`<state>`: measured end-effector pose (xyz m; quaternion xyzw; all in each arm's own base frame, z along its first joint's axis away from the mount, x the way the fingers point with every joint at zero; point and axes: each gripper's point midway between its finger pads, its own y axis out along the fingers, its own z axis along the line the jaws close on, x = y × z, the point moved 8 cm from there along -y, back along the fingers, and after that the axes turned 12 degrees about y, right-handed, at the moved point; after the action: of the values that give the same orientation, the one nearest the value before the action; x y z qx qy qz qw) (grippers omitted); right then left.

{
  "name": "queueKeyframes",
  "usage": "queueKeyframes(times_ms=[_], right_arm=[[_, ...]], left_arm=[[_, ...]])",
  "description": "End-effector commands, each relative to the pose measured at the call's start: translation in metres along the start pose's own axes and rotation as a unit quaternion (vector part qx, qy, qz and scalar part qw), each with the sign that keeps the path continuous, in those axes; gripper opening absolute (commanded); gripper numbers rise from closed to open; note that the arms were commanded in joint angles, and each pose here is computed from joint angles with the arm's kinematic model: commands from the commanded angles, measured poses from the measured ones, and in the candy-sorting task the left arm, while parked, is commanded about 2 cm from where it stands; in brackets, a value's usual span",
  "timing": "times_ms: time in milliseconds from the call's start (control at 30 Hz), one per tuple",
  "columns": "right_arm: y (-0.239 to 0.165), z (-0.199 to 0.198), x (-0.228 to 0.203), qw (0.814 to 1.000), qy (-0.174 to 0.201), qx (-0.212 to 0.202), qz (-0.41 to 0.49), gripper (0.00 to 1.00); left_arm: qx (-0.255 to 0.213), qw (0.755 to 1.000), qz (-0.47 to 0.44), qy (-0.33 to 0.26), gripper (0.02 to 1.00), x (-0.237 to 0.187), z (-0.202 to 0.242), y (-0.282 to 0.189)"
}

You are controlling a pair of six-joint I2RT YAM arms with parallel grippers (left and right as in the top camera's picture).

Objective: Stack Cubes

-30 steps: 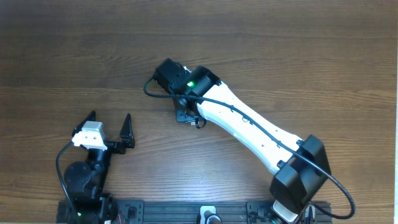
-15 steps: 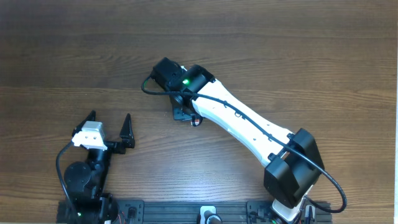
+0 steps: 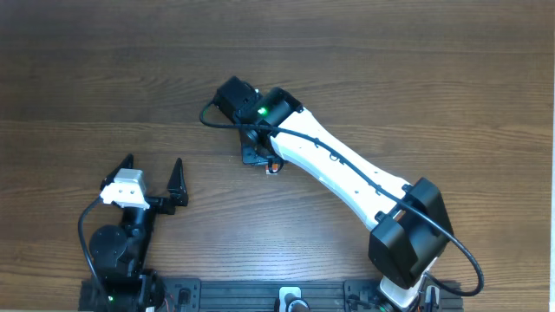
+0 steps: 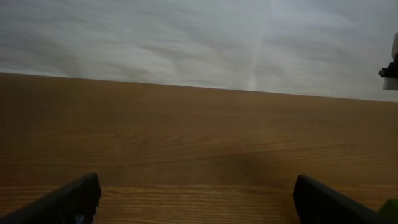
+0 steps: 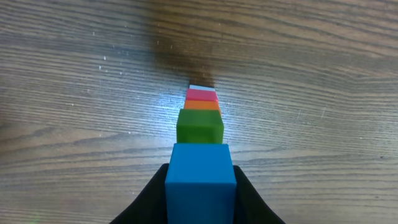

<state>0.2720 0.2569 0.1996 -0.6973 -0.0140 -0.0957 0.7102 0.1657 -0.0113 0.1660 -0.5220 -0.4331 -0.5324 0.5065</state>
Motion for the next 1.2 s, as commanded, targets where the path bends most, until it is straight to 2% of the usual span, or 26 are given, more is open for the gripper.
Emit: queueKeyframes(times_ms=[33,1200], right_arm=[[0.006,-0.001,0.002,1.000,0.011,-0.003,0.005,0.060],[0.023,0.000,0.005,1.000,0.013,-0.011,0.011,0.058]], left_arm=[[0.005,1.000,0.001,0.009,1.000,-0.002,0.001,0.000],[0.005,1.000,0.001,0.009,1.000,-0.002,0.001,0.000]])
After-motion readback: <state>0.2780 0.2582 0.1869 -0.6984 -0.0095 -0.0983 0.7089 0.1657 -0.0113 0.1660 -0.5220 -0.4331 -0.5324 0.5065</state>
